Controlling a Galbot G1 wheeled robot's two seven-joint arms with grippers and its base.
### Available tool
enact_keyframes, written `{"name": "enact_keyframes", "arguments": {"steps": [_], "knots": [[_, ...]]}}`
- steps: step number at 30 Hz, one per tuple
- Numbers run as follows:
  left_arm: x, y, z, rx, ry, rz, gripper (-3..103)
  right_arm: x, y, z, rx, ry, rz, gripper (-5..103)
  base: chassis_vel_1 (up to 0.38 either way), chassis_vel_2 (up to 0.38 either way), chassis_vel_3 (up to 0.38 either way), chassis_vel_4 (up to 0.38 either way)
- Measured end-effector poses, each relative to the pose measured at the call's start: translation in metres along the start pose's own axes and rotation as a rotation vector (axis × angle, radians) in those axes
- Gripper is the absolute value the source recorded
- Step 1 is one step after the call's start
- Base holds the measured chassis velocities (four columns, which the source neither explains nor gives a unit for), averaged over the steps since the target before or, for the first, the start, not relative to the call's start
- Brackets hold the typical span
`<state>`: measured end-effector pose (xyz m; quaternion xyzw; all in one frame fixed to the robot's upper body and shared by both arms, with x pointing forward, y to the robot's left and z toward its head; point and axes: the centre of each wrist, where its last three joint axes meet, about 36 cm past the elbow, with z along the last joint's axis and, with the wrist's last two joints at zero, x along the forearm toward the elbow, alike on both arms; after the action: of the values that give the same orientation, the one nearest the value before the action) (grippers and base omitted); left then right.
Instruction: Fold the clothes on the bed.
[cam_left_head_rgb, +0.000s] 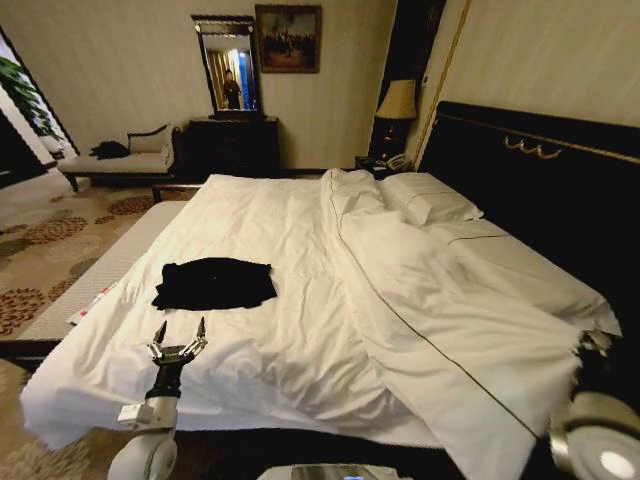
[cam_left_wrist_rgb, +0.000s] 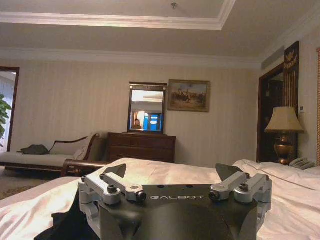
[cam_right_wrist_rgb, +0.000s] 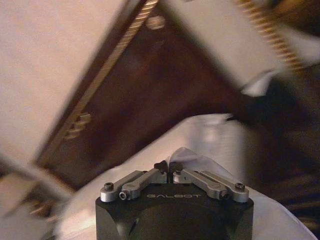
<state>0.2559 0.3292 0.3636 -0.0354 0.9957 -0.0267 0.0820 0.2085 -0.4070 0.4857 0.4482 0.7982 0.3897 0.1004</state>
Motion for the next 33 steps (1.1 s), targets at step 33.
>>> {"name": "enact_keyframes", "arguments": {"steps": [33], "knots": [[0.017,0.008,-0.004,-0.015,0.001,-0.051,100,0.026,-0.047,0.047,0.305,0.092,0.381,37,0.000,0.000,0.000,0.000]]}}
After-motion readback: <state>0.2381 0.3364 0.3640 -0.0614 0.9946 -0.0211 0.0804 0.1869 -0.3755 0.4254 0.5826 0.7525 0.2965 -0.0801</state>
